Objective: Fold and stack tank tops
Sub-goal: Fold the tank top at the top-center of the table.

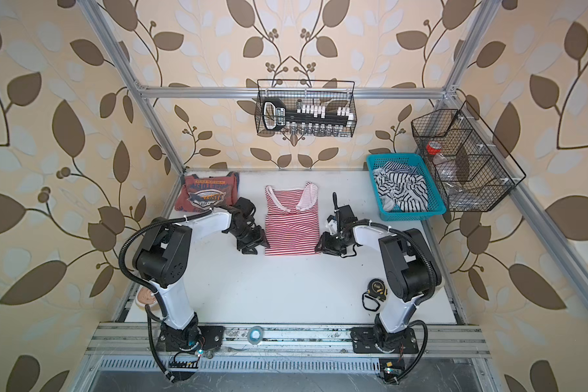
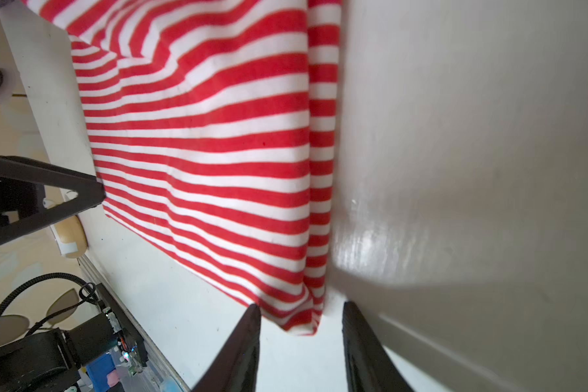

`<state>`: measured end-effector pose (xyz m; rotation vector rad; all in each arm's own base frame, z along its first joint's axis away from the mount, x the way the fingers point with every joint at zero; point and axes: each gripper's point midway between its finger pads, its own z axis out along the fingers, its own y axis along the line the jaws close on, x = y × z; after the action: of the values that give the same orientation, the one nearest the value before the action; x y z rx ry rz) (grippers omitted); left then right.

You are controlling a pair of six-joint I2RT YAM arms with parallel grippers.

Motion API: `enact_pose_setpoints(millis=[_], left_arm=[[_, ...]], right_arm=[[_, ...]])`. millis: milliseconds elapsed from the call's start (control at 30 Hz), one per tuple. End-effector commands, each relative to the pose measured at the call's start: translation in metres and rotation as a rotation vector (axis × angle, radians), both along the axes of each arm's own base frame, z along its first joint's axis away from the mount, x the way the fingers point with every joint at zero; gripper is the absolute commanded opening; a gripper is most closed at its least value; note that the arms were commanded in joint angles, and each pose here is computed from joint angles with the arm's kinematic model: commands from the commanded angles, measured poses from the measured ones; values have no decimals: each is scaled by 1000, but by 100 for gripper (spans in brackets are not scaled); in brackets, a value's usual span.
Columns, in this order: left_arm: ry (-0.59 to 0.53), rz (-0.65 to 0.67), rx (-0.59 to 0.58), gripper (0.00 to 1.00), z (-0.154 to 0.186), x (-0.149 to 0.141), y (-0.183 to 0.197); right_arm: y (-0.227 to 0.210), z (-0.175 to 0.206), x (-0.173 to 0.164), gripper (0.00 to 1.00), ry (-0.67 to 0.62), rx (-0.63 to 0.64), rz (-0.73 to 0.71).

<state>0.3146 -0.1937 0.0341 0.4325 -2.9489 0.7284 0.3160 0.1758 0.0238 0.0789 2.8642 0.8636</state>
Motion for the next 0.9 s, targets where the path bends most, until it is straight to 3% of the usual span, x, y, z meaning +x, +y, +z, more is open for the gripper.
enact_pose_setpoints(millis=[0,533,733,867], left_arm=[[19,10,-47,58,-1,-1,-7],[50,-1,-78,47,-7,-16,-18],[62,0,-74,34,-14,-21,-20],[64,1,-71,19,-14,-22,-20]], right_arm=[[3,-14,-9,41,41,9,-1],[7,-20,-18,28,65,13,-1],[7,-20,-18,20,68,16,-1],[8,-20,-19,10,69,19,-1]])
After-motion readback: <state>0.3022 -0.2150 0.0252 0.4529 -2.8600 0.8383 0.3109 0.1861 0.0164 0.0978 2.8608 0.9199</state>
